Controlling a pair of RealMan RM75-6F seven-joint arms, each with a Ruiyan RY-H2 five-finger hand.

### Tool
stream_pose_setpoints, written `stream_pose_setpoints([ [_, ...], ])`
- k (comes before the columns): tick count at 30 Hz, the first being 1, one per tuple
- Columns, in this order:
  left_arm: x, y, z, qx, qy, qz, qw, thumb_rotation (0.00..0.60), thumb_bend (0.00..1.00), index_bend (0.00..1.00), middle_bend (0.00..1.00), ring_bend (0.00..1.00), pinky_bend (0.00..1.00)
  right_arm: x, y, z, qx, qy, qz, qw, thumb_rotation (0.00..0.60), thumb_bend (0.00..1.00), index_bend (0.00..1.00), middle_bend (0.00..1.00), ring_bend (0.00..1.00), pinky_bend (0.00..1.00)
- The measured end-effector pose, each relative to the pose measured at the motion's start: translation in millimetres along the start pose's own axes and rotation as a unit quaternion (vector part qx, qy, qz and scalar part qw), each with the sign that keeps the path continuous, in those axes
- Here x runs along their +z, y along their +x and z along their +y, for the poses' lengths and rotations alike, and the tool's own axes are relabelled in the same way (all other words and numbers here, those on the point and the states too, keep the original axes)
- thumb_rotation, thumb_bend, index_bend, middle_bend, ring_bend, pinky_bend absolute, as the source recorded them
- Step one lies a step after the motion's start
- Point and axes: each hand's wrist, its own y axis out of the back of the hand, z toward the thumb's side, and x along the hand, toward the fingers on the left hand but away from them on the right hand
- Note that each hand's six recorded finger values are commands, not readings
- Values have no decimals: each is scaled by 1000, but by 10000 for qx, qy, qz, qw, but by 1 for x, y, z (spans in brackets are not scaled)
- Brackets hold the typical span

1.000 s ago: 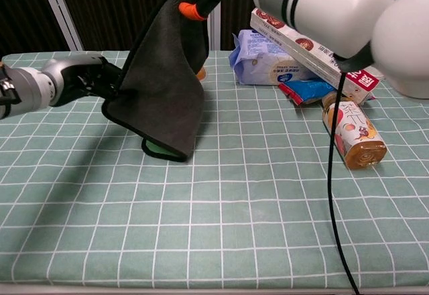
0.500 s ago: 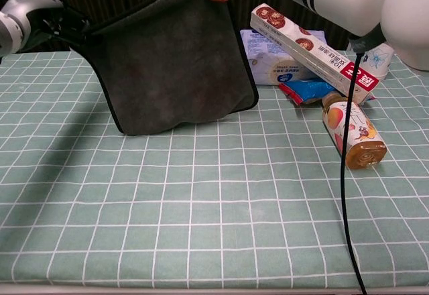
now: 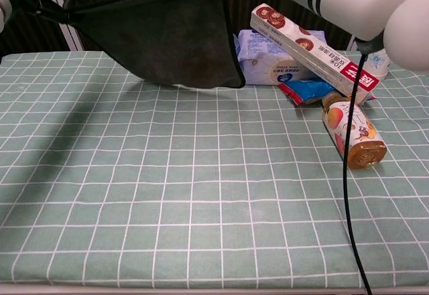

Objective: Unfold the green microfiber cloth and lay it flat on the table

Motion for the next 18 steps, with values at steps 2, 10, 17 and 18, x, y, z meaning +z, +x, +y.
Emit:
stream_pose_setpoints([
  [2,-7,-11,-11,-192,179,-21,9997,600,413,821,402,202,255,-5,8,-15,267,106,40,9996,600,429,664,223,5,0],
  [10,-27,-65,-53,-1038,712,-154,9919,600,405,812,402,202,255,-19,42,-64,1143,385,201,9925,600,426,664,225,3,0],
  [17,-33,-95,-75,-1505,1015,-239,9831,600,373,759,402,202,248,-23,73,-92,1603,476,324,9854,600,427,646,224,1,0],
  [18,-34,-97,-78,-1578,1069,-238,9814,600,369,744,402,202,247,-23,75,-94,1638,502,338,9846,600,427,640,224,0,0],
])
